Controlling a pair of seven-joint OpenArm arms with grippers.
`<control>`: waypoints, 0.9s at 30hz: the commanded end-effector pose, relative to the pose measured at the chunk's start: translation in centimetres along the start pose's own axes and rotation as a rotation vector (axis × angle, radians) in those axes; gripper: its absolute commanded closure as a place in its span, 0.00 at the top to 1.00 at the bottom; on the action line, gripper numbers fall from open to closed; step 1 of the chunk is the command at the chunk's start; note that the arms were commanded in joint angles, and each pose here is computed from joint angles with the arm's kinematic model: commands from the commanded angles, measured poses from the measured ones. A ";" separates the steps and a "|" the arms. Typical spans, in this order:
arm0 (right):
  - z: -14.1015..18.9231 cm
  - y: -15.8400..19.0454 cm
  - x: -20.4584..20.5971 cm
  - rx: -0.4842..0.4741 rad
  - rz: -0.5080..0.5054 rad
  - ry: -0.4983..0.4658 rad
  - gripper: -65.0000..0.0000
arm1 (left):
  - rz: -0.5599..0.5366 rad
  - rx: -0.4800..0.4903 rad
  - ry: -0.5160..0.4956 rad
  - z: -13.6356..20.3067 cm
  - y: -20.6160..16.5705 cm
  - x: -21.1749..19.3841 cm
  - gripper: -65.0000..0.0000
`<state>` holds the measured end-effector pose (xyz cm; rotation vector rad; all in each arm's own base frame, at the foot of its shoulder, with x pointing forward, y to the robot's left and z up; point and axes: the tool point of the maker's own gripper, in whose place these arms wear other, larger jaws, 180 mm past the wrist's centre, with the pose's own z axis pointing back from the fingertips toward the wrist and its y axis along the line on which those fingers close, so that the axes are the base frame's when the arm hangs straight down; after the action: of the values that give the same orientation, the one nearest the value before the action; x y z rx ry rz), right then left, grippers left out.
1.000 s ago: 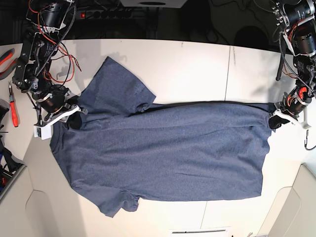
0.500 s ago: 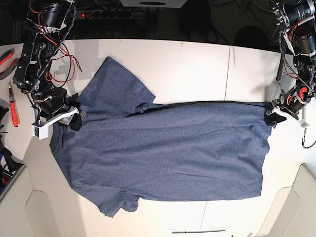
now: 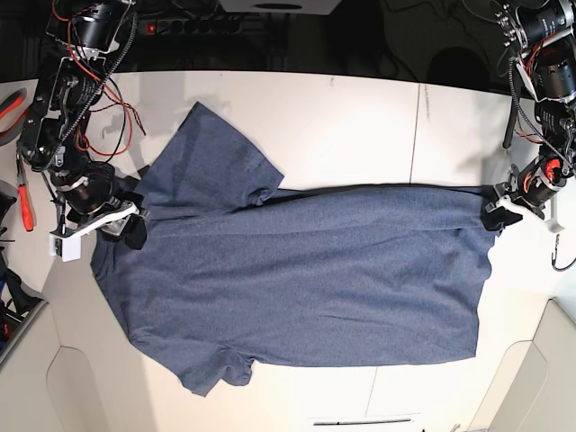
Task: Layout the t-shirt on the table in an organized manner, then fold the t-shirt properly
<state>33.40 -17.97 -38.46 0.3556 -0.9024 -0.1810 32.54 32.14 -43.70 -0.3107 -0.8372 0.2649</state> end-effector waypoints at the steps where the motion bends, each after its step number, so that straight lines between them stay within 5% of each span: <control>1: 0.9 0.1 1.9 0.004 0.024 -0.062 0.41 | -0.014 -0.001 -0.049 0.5 0.2 2.1 0.31; 9: 6.0 0.5 0.0 0.014 0.022 -0.037 0.41 | -0.011 0.007 -0.069 0.8 0.6 1.6 0.31; 16: 8.2 -1.5 -7.5 -0.040 -0.149 0.110 0.42 | -0.011 0.007 -0.040 0.7 0.6 1.1 0.31; 27: 3.1 -0.2 -14.8 0.038 -0.393 0.277 0.46 | -0.010 0.005 -0.039 0.7 0.5 1.0 0.31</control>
<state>22.73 -14.20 -46.95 0.6115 -0.6011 -0.4805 31.39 32.18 -44.49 -0.3069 -0.8211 0.2733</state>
